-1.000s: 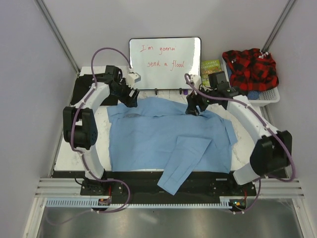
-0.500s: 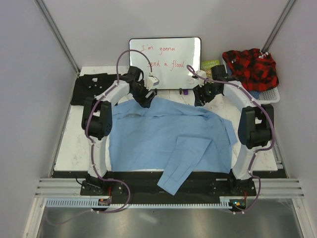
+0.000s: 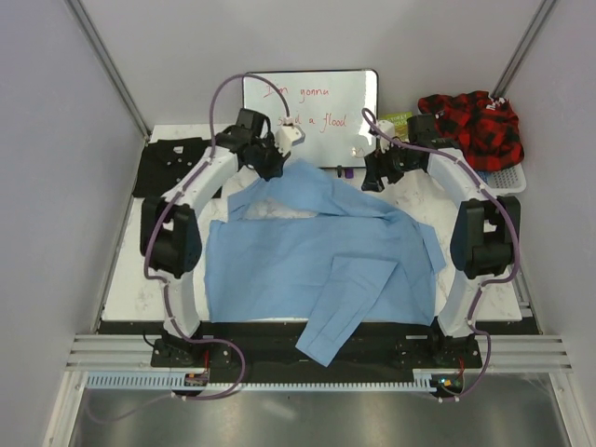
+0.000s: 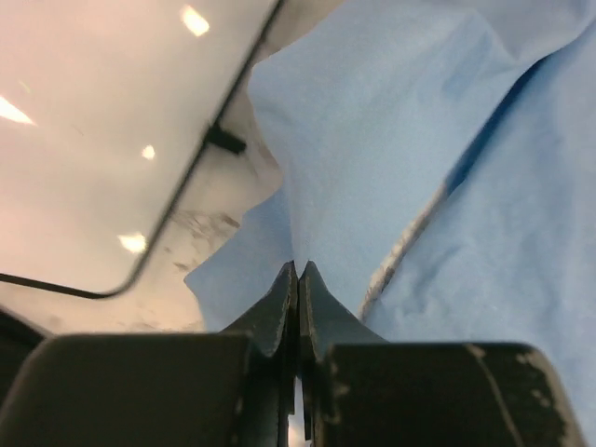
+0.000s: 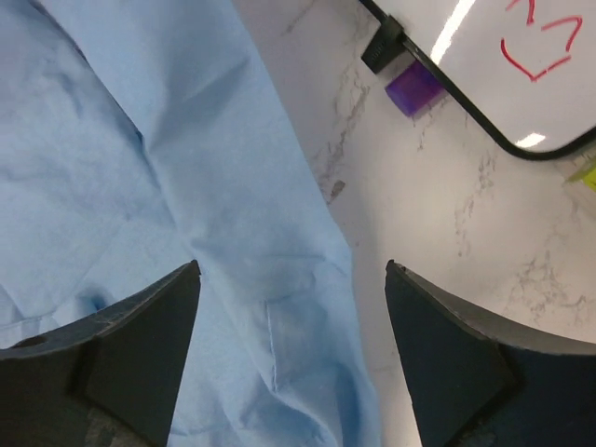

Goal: Fold and stack the long sleeve shirts
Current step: Flatten the shirt out

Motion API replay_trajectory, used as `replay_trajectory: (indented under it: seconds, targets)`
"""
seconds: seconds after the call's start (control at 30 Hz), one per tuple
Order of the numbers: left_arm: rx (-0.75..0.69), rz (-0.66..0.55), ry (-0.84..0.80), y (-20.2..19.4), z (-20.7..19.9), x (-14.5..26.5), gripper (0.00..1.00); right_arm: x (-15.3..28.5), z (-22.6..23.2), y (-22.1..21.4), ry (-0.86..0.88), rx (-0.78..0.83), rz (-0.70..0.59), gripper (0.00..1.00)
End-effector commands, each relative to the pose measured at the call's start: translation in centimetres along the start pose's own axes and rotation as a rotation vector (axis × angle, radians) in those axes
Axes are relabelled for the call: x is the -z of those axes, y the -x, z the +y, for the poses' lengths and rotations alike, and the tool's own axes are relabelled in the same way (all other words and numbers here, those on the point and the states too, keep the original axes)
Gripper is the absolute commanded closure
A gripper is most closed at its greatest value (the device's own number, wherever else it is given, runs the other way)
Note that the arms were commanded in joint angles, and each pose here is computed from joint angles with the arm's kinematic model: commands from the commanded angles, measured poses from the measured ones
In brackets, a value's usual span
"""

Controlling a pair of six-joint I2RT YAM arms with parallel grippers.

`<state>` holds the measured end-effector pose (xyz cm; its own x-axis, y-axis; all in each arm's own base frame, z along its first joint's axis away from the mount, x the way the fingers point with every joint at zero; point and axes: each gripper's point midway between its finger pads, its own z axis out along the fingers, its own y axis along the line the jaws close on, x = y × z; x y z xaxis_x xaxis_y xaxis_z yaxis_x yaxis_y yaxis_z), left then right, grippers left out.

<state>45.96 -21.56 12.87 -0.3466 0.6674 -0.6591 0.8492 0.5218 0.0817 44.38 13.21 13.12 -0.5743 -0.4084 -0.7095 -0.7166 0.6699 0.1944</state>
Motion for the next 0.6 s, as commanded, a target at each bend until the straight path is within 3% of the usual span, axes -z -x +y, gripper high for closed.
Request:
replay_trajectory:
  seconds: [0.0, 0.2, 0.57]
  targets:
    - [-0.298, -0.386, -0.008, 11.7, -3.0, 10.4, 0.98, 1.3, 1.6, 5.6, 0.073, 0.106, -0.182, 0.07]
    - [-0.618, -0.556, -0.045, 12.4, -7.0, 13.5, 0.98, 2.1, 3.9, 8.4, 0.121, 0.233, -0.290, 0.02]
    - [-0.701, -0.521, 0.019, 13.0, -4.6, 11.5, 0.98, 5.9, 11.5, 11.6, 0.258, 0.442, -0.413, 0.04]
